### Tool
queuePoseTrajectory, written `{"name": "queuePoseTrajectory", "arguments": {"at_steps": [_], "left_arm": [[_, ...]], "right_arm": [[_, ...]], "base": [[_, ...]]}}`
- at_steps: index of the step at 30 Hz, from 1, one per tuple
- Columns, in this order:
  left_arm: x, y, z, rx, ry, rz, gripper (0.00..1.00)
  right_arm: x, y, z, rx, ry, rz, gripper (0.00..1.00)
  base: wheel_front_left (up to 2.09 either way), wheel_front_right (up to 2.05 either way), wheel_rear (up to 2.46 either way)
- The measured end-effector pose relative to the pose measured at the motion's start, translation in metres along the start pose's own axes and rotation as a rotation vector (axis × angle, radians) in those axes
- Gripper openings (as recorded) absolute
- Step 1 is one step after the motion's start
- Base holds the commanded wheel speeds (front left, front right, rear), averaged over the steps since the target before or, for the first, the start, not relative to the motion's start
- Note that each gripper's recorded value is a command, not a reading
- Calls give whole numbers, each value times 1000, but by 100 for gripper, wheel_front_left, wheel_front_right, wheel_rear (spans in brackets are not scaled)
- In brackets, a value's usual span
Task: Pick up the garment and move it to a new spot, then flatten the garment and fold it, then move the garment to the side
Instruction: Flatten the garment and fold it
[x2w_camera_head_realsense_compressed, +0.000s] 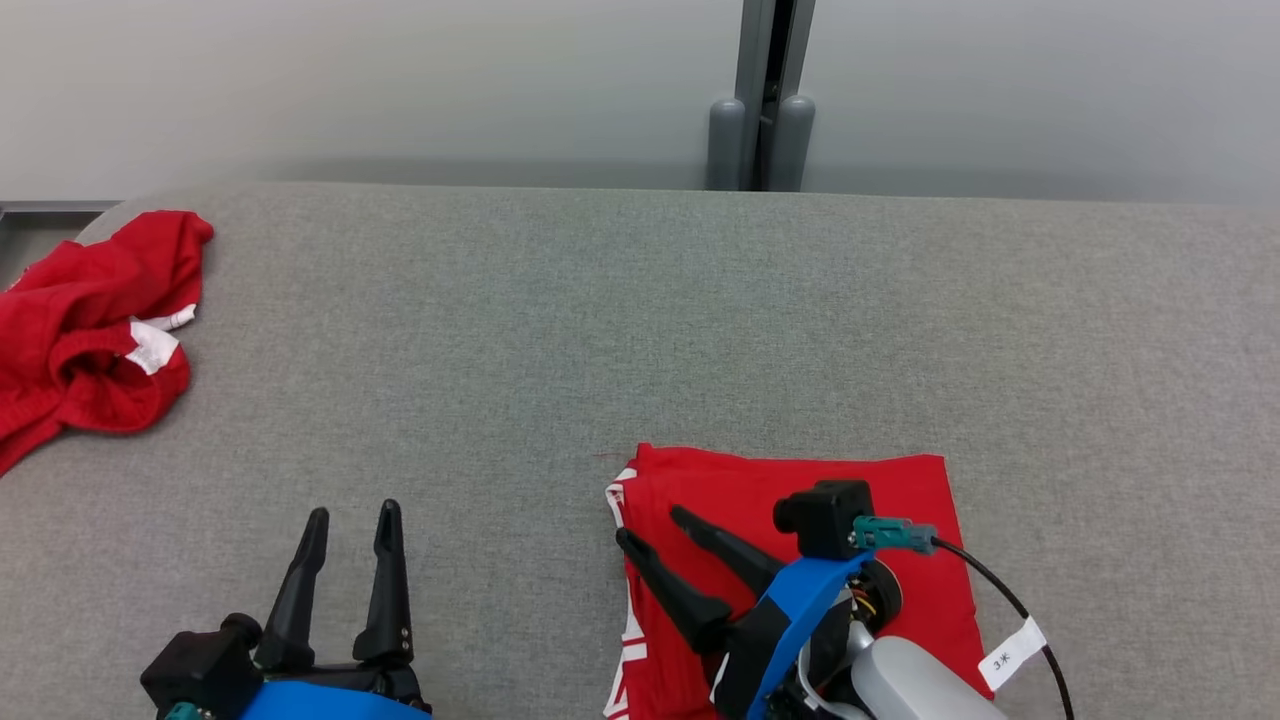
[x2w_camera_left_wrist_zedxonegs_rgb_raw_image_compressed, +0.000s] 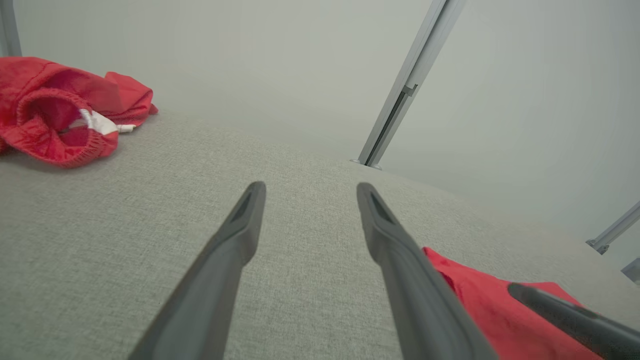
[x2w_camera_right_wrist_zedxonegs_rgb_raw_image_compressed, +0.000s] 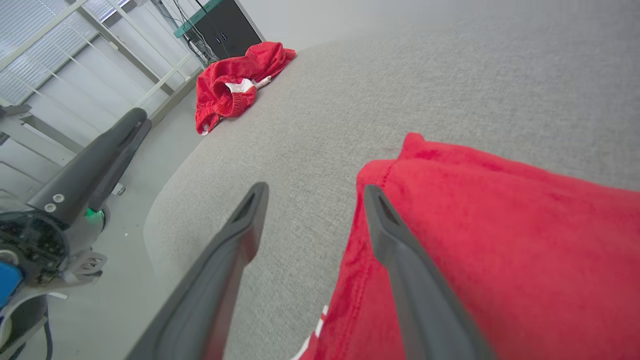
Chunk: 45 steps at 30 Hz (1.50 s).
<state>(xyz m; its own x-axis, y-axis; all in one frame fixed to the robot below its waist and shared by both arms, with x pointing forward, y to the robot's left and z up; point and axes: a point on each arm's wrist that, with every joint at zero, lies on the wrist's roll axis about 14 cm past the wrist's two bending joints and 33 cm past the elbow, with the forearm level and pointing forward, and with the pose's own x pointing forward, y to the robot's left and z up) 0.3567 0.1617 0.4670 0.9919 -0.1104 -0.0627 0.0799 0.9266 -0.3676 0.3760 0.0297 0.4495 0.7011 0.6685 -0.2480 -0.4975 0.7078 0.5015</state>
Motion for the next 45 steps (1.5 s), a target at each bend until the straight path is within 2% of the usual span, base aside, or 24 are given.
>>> {"name": "queuePoseTrajectory", "arguments": {"at_steps": [5, 8, 12, 15, 22, 29, 45], "left_arm": [[4, -13, -8, 15, 22, -41, 100], [6, -20, -10, 33, 28, -66, 100], [11, -31, -8, 57, 19, -101, 100], [12, -38, -4, 52, 4, -114, 100], [10, -37, -5, 72, 8, -101, 100], [-4, -22, -18, 102, 48, -53, 100], [-18, -10, -20, 95, 48, -9, 100]], "right_arm": [[1, -12, 25, -51, -101, -34, 100], [-5, -37, 48, -172, -183, -114, 100], [-22, -65, 73, -247, -274, -215, 100], [-41, -85, 76, -282, -300, -302, 100], [-95, -115, 69, -294, -349, -463, 100], [-136, -125, 61, -268, -384, -553, 100], [-146, -126, 49, -240, -372, -572, 100]], "base": [[0, 0, 0], [0, 0, 0], [0, 0, 0], [0, 0, 0], [0, 0, 0], [0, 0, 0], [0, 0, 0]]}}
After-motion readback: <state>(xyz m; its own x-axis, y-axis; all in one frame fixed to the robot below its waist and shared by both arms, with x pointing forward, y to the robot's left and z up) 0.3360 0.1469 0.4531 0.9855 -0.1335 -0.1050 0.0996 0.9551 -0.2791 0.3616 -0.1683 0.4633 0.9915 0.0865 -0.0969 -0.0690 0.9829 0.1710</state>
